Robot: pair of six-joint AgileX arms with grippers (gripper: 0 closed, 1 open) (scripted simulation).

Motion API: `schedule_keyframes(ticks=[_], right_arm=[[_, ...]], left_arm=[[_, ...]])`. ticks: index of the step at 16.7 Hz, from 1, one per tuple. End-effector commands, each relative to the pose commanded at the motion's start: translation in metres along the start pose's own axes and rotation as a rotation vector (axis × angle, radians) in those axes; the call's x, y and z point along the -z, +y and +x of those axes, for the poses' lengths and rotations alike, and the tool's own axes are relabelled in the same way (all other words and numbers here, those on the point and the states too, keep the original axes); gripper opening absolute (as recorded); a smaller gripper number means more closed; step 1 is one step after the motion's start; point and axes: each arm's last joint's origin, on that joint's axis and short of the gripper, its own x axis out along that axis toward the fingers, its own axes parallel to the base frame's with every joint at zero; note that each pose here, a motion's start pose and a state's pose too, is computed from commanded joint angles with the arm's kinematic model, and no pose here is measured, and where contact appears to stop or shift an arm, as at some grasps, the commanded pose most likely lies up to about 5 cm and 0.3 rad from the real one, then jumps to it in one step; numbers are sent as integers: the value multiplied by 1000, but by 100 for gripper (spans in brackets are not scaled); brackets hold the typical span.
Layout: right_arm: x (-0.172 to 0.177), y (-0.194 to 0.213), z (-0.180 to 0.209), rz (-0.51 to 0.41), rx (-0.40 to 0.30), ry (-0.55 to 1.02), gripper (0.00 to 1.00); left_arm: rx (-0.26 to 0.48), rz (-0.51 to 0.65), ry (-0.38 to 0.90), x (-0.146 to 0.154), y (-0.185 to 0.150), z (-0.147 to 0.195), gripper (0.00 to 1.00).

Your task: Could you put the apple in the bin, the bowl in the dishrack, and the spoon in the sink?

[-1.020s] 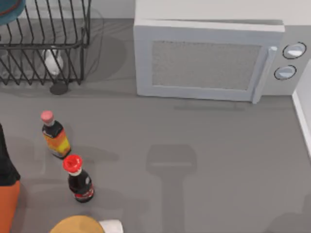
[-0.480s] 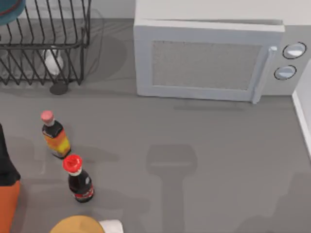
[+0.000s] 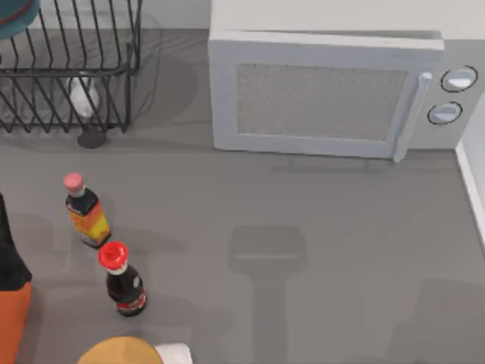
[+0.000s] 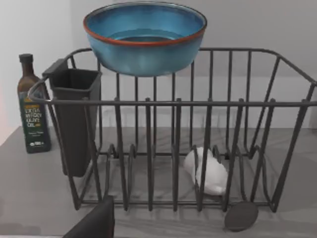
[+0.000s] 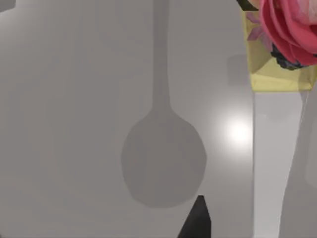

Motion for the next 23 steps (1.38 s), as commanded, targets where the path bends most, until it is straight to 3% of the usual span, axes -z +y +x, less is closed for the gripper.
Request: schedule_keyframes(ticks=[5, 11, 17, 23], right_arm=[[1, -14, -1, -6, -26, -6, 0], [0, -98, -13, -32, -89, -15, 0], [-26, -206, -24, -39, -36, -1, 0], [-69, -258, 1, -18, -4, 3, 0]], left_arm=[[0, 0, 0, 0, 0, 0, 100], [0, 0, 0, 0, 0, 0, 100], [0, 0, 0, 0, 0, 0, 100], [0, 0, 0, 0, 0, 0, 100]])
